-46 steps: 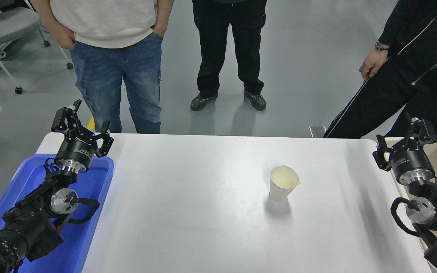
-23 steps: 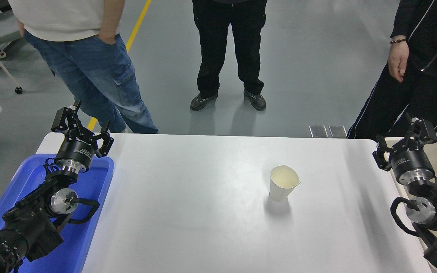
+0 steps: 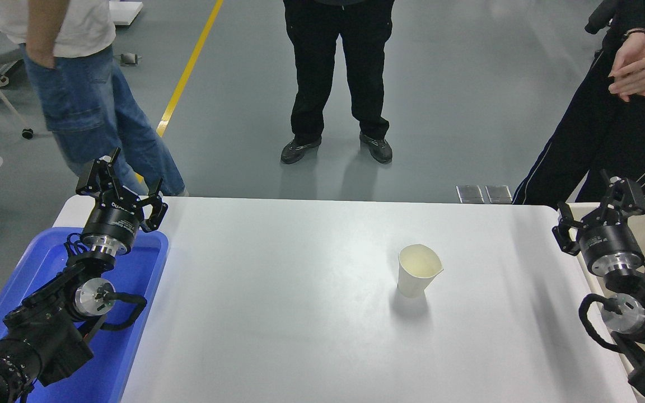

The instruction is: Dispose of the paper cup in the dustbin

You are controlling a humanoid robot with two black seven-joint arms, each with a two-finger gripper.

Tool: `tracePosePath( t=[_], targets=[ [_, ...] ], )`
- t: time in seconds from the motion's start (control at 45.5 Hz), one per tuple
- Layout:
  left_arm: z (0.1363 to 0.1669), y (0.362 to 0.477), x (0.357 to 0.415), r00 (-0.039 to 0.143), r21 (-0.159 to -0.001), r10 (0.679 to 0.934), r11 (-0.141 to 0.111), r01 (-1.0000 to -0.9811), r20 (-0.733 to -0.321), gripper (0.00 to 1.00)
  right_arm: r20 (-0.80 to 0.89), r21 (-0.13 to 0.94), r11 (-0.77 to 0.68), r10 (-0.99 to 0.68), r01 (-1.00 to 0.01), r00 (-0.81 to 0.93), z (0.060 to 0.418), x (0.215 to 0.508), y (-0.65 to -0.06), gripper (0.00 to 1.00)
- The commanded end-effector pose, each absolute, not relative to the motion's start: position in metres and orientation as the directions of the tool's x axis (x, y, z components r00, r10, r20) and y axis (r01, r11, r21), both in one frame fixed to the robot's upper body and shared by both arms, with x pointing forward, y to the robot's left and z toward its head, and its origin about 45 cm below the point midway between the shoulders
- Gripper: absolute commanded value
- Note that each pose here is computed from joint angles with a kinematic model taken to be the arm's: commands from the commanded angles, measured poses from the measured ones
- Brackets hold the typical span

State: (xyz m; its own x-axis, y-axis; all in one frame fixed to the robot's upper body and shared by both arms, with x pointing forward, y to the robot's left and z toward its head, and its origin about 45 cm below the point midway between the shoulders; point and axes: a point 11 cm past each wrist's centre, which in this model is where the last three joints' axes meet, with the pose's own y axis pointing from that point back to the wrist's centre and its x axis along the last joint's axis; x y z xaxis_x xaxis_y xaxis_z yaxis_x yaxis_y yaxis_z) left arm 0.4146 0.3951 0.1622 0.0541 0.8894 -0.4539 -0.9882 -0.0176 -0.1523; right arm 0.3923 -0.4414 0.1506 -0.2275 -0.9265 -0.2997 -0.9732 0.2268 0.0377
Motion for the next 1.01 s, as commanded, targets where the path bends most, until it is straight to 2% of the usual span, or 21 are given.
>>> tracePosePath(
  t=[0.0, 0.703, 0.835, 0.989],
  targets=[
    [0.1622, 0.395, 0.4146, 0.054, -0.153, 0.889, -0.018, -0.9881, -0.454, 1.00, -0.297, 0.042, 0.235, -0.925, -0.971, -0.237, 0.150, 0.392, -0.442, 0.99],
    [0.1621, 0.395, 0.4146, 0.054, -0.151, 0.889, -0.017, -0.9883, -0.454, 1.00, -0.225, 0.013, 0.226, -0.949, -0.974, -0.223, 0.170, 0.402, -0.454, 0.99],
    [0.1622, 0.395, 0.4146, 0.054, -0.153, 0.889, -0.018, -0.9881, -0.454, 1.00, -0.058, 0.020, 0.113, -0.992, -0.993, -0.114, 0.184, 0.423, -0.436, 0.99],
    [0.1622, 0.395, 0.4146, 0.054, -0.153, 0.889, -0.018, -0.9881, -0.454, 1.00, 0.258, 0.059, 0.024, -0.966, -0.998, -0.007, 0.208, 0.449, -0.428, 0.99]
  ],
)
